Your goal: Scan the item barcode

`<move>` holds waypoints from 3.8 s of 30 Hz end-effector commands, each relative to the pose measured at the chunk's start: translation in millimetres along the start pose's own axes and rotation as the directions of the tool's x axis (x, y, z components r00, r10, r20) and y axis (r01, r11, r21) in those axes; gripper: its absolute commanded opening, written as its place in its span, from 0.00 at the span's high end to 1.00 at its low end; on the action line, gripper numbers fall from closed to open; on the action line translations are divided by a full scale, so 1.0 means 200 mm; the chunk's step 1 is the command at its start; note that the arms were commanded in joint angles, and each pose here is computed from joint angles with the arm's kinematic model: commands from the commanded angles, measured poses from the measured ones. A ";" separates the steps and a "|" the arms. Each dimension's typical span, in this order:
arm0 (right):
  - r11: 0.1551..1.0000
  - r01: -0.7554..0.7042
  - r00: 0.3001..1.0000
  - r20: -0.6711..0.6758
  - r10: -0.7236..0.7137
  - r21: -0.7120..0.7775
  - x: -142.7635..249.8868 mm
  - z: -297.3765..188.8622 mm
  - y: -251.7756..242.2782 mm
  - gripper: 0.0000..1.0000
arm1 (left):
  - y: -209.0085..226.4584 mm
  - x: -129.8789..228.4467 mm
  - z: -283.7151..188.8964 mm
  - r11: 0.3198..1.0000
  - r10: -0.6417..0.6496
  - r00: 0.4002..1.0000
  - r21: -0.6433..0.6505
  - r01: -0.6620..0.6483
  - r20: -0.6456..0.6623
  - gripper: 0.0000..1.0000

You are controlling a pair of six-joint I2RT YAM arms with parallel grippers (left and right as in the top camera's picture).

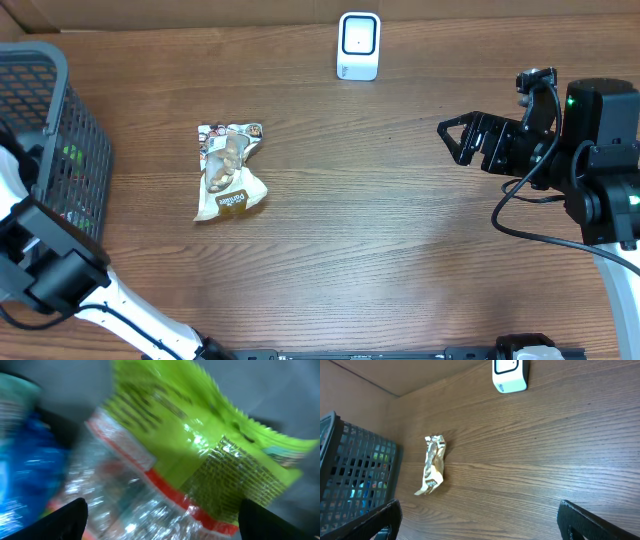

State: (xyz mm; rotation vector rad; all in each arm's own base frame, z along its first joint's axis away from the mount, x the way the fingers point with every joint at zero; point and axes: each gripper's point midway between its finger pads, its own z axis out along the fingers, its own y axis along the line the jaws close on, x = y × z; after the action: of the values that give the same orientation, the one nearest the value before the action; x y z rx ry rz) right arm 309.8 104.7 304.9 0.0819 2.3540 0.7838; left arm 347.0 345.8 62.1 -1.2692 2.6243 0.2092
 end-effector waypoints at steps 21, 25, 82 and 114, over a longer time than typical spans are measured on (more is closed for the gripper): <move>1.000 0.009 1.000 0.024 -0.008 -0.011 -0.04 -0.03 0.03 0.00 | -0.08 0.21 0.16 1.000 0.021 0.989 -0.003 -0.021 -0.144 0.96; 1.000 0.008 1.000 0.023 -0.008 -0.011 -0.04 -0.03 0.03 0.00 | -0.09 0.10 -0.01 1.000 -0.005 0.997 0.010 0.006 -0.078 0.96; 1.000 0.006 1.000 0.020 -0.006 -0.009 -0.03 -0.03 0.02 0.00 | -0.12 0.06 0.09 1.000 0.000 0.987 0.031 0.005 -0.161 0.04; 1.000 0.006 1.000 0.020 -0.006 -0.009 -0.03 -0.03 0.02 0.00 | -0.07 0.05 -0.48 0.999 -0.027 0.999 0.043 0.028 -0.040 0.96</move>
State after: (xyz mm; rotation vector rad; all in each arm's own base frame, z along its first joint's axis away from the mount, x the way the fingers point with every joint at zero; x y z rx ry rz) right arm 308.3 104.6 303.3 0.0859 2.3636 0.7848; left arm 342.3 309.5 108.4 -1.3310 2.7174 0.0943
